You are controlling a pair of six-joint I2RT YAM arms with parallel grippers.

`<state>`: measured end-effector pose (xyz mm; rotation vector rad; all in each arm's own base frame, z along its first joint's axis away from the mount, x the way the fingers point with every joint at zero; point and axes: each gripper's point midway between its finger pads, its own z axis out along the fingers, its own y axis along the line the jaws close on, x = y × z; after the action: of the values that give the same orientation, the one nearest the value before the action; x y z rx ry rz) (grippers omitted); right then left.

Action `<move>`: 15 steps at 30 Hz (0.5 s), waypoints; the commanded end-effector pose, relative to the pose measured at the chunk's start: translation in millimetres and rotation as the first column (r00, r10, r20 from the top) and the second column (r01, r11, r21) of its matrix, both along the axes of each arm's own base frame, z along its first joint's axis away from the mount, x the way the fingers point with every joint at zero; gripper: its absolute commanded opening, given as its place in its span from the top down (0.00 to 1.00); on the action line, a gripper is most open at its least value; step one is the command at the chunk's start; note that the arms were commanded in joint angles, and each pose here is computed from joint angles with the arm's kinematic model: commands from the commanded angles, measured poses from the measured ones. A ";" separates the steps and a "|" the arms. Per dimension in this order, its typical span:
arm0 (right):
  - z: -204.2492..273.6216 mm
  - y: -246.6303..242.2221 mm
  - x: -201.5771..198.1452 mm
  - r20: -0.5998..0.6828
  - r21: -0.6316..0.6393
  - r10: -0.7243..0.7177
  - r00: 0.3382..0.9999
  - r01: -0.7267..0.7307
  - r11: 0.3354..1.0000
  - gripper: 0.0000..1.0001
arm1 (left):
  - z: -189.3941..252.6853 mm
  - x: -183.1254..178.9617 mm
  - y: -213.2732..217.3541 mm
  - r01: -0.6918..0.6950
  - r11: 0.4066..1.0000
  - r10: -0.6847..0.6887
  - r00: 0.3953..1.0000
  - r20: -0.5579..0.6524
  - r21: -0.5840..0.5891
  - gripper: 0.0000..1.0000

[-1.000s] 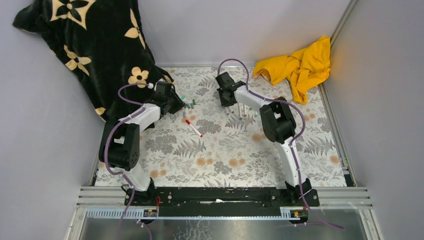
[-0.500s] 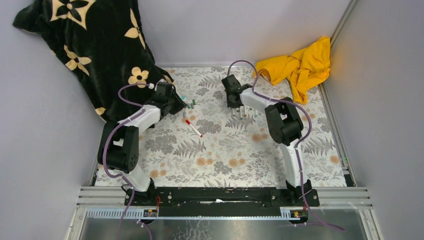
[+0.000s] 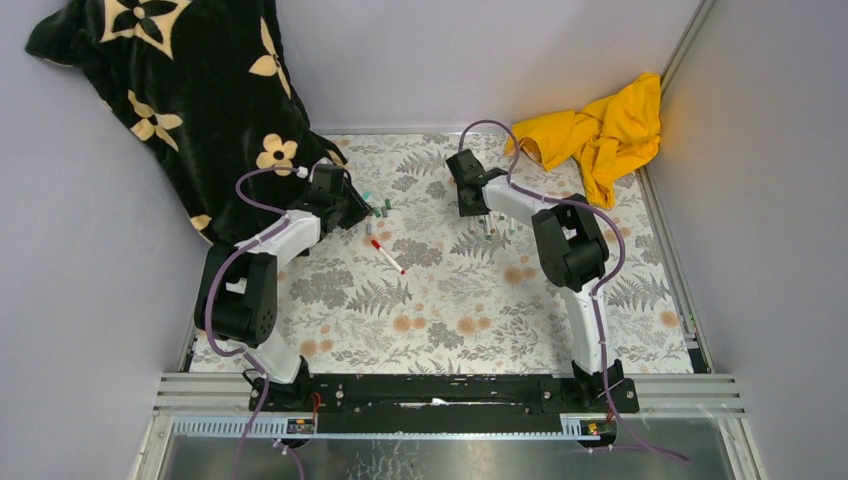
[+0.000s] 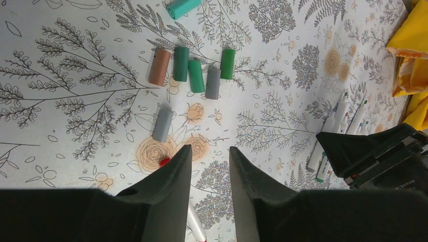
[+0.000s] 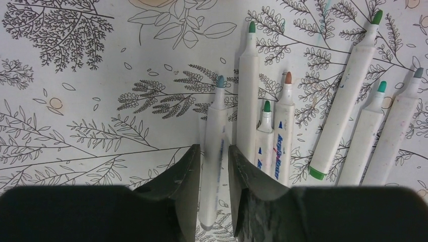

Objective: Open the pen caps

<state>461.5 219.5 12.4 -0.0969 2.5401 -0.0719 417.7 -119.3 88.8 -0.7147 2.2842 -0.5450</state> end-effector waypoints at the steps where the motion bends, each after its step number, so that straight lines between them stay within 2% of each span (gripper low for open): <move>1: 0.0 -24.4 -15.4 -0.056 -0.078 -0.008 0.998 0.004 0.997 0.67 | 16.3 6.7 -2.3 -0.004 1.000 0.005 0.998 0.065 -0.009 0.61; 10: 41.4 -15.7 -8.2 0.027 -0.027 0.035 0.999 -0.034 0.999 0.66 | 21.3 6.2 -2.0 -0.009 1.000 0.009 0.997 0.077 -0.011 0.61; 15: 77.5 16.7 -20.1 0.106 0.006 0.170 0.980 -0.171 0.985 0.66 | 26.4 5.9 -1.2 -0.016 1.000 0.017 0.996 0.088 -0.014 0.61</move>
<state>441.9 209.0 22.9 -0.1935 2.5652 -0.0995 416.8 -119.3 94.5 -0.7124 2.2713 -0.5517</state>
